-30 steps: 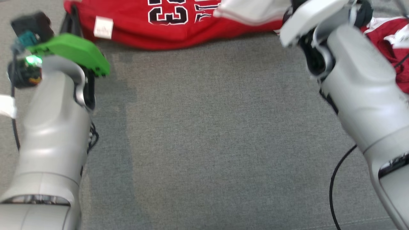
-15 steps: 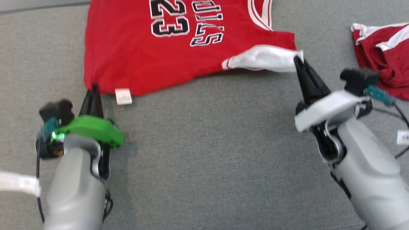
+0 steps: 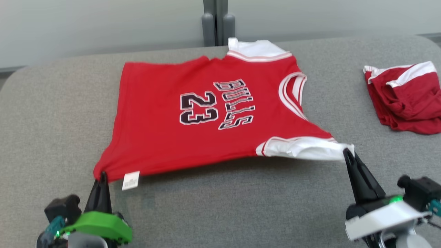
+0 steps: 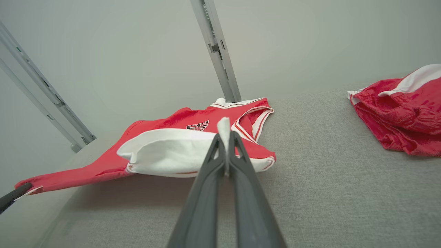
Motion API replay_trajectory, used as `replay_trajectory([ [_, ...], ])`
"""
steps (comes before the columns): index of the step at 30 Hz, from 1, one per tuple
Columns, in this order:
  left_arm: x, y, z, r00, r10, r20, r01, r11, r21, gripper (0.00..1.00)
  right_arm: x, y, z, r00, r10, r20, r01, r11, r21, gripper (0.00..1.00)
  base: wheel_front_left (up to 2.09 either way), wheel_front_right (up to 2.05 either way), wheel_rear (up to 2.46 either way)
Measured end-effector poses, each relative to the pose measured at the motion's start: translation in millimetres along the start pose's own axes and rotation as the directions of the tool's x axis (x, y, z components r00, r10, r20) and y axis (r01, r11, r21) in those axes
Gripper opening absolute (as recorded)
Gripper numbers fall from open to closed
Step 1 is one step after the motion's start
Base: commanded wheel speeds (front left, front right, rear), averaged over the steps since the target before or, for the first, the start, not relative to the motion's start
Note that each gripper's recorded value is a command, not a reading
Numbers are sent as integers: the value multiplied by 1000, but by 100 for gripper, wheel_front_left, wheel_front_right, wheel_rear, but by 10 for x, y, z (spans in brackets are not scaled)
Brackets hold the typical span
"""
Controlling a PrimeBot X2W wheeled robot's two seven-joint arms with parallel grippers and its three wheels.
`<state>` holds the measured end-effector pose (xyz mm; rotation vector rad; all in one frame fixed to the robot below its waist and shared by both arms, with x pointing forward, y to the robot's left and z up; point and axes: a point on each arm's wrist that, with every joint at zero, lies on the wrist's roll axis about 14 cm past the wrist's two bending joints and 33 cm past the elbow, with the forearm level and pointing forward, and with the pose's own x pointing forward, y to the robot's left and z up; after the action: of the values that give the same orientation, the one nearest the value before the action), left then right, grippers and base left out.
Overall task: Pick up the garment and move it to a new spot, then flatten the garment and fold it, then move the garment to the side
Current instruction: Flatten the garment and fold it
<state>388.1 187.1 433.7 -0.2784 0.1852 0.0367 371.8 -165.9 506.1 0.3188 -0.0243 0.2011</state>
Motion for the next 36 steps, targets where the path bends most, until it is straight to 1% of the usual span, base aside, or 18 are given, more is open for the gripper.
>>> replay_trajectory([
  [3,-223,-26,94,1000,9,2,-9,1000,-2,0,-232,70,62,1000,-20,-13,20,1000,-1,0,0,0,0],
  [6,-350,-61,186,1000,9,-2,-9,1000,-1,0,-347,128,103,999,-29,-26,29,1000,2,0,0,0,0],
  [9,-414,-103,206,1000,0,-30,0,1000,4,0,-383,132,124,998,-39,-39,39,999,-3,0,0,0,0],
  [13,-395,-154,107,992,-22,-120,24,1000,13,0,-343,107,68,996,-43,-76,42,999,-8,0,0,0,0],
  [16,-308,-143,7,981,-30,-192,36,999,24,0,-221,65,40,995,-33,-94,32,999,-21,0,0,0,0],
  [24,155,-120,-115,955,-45,-293,55,998,27,0,314,-80,-155,986,11,-167,-21,998,-53,0,0,0,0],
  [30,428,-131,-227,940,-55,-336,64,998,18,0,635,-224,-346,979,15,-205,-29,997,-67,0,0,0,0],
  [36,551,-105,-357,929,-52,-367,62,998,16,0,869,-312,-504,974,25,-226,-45,995,-85,0,0,0,0],
])
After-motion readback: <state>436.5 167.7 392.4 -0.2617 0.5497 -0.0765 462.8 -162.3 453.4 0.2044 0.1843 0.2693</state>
